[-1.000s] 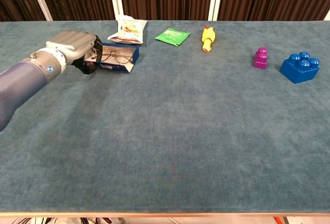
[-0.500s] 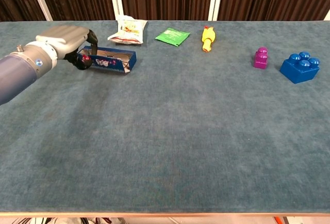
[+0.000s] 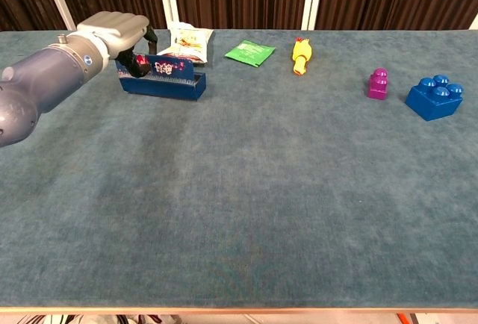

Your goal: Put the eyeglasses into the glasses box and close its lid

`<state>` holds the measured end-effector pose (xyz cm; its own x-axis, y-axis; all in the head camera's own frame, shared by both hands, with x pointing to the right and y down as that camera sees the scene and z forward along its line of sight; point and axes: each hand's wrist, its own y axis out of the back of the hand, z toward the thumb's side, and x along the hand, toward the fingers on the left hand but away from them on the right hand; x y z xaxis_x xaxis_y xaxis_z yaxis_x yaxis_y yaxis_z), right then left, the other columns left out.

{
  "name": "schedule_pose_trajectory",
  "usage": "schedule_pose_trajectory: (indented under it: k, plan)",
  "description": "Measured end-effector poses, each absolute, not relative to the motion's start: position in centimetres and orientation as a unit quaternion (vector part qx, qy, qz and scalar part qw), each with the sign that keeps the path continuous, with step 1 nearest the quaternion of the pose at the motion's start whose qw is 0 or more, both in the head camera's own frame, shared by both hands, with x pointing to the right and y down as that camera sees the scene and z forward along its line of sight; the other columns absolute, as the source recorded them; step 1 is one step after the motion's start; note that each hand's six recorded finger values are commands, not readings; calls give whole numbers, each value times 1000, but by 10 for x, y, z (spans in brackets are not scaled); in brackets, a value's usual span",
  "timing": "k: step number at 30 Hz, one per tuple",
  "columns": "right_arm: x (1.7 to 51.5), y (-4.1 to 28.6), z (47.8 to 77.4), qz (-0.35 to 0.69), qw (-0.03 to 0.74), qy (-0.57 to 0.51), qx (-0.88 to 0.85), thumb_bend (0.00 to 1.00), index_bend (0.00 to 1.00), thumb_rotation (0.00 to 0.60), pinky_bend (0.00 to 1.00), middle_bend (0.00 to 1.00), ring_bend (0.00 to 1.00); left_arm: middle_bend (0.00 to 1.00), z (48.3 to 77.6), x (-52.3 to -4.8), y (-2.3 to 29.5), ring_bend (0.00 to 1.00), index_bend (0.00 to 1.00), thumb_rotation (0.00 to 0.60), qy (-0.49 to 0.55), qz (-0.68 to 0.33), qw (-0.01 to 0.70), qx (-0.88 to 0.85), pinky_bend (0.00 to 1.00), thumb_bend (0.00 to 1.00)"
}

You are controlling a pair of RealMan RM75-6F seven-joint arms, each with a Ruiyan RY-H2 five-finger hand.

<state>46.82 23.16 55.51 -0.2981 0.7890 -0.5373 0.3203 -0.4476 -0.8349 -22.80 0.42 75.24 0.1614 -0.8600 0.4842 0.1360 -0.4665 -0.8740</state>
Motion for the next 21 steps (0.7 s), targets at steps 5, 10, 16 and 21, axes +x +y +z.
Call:
schedule_pose_trajectory:
  k: [5, 10, 16, 21]
  plan:
    - [468, 232, 555, 638, 183, -492, -563, 199, 0, 600, 262, 75, 190, 187, 756, -228, -2, 107, 596, 600, 283, -589, 426, -626, 146, 440]
    - [469, 232, 555, 639, 182, -492, -562, 199, 0, 600, 262, 75, 190, 187, 760, -224, -6, 107, 579, 600, 280, -594, 423, -625, 144, 440]
    - [469, 232, 555, 640, 181, -492, -562, 199, 0, 600, 262, 75, 190, 187, 763, -222, -10, 107, 568, 600, 279, -599, 420, -622, 144, 440]
    - [469, 232, 555, 641, 180, -492, -561, 200, 0, 600, 262, 75, 190, 187, 763, -221, -16, 107, 523, 600, 282, -603, 418, -618, 144, 440]
